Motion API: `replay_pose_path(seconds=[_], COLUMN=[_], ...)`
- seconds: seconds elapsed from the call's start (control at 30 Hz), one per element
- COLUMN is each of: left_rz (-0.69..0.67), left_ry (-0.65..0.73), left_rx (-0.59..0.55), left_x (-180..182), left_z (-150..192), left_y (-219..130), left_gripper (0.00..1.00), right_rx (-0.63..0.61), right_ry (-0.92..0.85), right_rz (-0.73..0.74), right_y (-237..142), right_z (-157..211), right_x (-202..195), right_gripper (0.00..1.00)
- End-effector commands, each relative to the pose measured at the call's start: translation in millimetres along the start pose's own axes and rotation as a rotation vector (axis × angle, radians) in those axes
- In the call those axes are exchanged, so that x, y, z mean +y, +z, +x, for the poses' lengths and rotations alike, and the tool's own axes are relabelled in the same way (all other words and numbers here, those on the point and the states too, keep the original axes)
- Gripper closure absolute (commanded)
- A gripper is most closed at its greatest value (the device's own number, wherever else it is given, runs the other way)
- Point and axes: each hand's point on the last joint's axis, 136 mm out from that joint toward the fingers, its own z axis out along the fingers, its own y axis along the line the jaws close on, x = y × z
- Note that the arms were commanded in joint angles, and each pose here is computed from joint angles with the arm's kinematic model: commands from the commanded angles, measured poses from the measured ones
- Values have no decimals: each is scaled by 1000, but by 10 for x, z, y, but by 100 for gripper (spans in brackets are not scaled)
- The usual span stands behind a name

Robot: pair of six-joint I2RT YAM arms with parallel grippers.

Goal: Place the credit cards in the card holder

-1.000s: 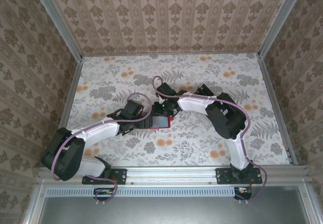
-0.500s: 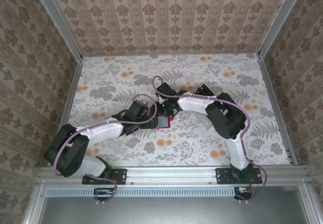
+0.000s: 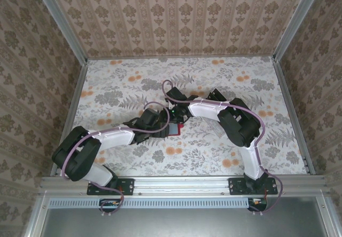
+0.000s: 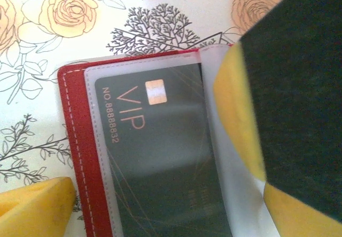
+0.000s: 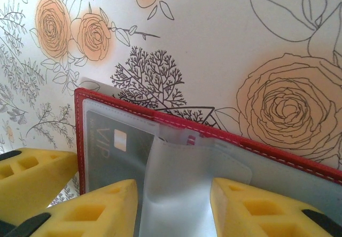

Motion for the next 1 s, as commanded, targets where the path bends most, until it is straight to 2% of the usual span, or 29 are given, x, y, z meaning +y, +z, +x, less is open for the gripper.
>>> replay_pose_path(seconds=[0.0,0.27,0.97], left_rz=[-38,-42,-44], left_ry=[-28,-30,-27], left_rx=[15,20,27], left_x=[91,113,124], left_z=[118,164,198], left_y=[56,80,107], left_gripper=[0,0,0], right_rx=[-29,-99,-53], right_ry=[17,51,121], right_rz=[-33,-26,49], right_y=[-209,-455,-236], right_z=[-96,-130,141], right_x=[126,84,-285], right_gripper=[56,54,51])
